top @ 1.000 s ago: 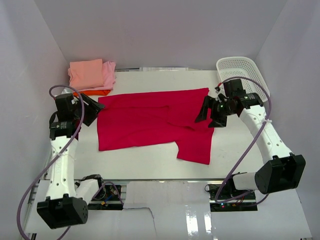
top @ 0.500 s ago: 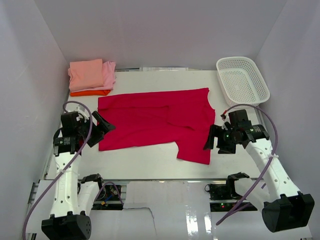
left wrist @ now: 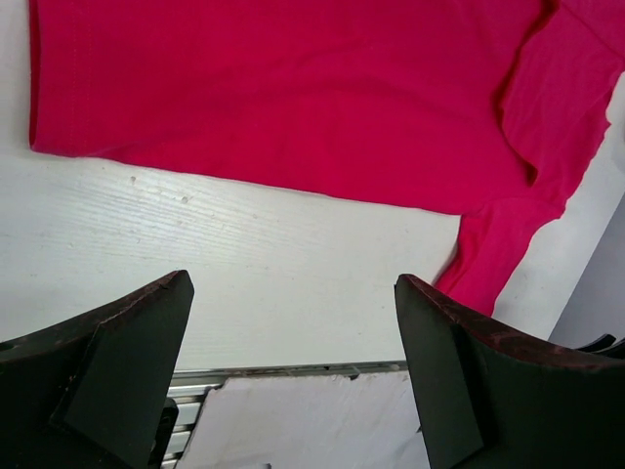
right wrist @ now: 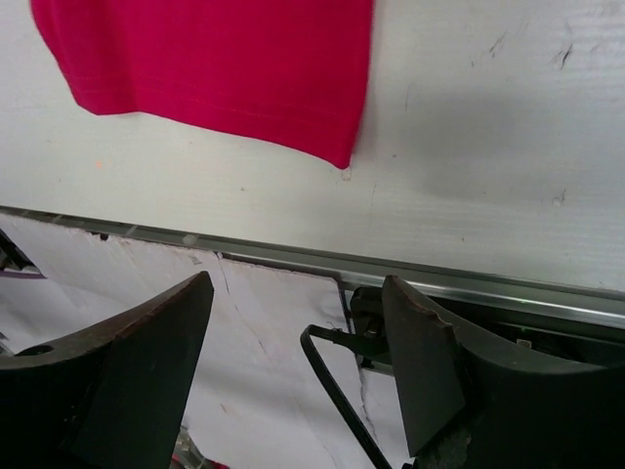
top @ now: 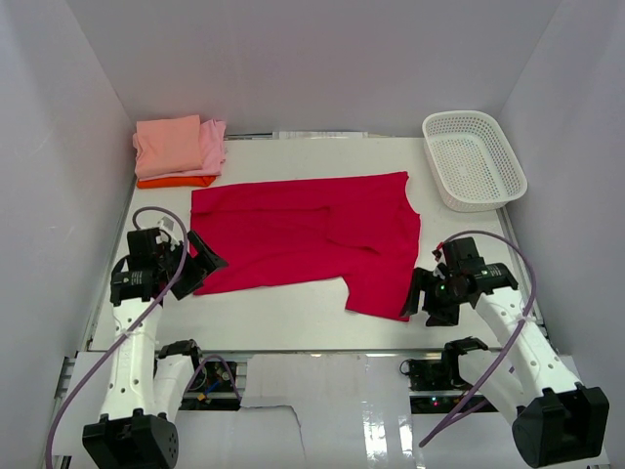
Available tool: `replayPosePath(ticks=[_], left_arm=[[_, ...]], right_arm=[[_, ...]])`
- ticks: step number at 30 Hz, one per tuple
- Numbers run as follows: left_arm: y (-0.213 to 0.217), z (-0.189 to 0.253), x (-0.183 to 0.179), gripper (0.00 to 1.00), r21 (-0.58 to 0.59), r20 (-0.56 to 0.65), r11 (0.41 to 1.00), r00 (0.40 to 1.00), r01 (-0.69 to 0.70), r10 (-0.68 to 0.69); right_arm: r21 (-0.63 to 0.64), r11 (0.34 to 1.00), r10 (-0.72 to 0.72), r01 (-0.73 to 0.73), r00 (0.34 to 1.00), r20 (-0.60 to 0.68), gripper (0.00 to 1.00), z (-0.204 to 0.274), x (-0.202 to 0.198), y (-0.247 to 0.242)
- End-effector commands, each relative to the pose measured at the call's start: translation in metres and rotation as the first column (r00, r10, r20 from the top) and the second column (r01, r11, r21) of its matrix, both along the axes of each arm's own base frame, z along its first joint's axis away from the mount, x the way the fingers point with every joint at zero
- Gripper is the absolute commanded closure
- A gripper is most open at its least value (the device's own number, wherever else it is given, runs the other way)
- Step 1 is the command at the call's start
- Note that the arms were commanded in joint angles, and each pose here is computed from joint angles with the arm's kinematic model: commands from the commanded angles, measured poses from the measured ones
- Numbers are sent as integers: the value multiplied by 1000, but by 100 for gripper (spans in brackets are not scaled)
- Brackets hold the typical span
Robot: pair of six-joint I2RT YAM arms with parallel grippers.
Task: Fold and stack the t-shirts
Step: Grap the side of the flattened tshirt closest away from the robot with both arms
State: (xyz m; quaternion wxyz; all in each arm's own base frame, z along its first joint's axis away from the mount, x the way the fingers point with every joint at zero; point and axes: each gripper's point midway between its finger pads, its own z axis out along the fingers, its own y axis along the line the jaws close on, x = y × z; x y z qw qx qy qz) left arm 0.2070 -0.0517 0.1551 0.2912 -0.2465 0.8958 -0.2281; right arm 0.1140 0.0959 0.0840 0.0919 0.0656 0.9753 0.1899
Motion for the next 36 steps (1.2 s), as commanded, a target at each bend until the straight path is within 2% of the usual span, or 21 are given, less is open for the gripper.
replayPosePath(ticks=[1,6,10,25,28,36], left_arm=[[3,-9,-4,4,18,-10,1000,1000,-8,8],[6,-6,-1,4,34,3,999,1000,-16,16],[6,-1,5,4,32,25,999,1000,-16,15],[5,2,18,4,17,33,1000,999,-3,3],[5,3,19,4,19,36,1000,999,0,-1],[7,2,19,4,31,36,1000,999,1,-2]], right_arm=[[45,998,-50,51,999,-17,25,-6,-1,7],[48,997,-67,68,997,-28,30,-21,0,8],[54,995,-80,79,997,23,31,-22,15,10],[37,993,-109,110,994,-21,37,-55,26,11],[41,993,-113,114,993,-26,46,-59,27,12],[20,990,-142,142,989,-39,53,-69,30,10]])
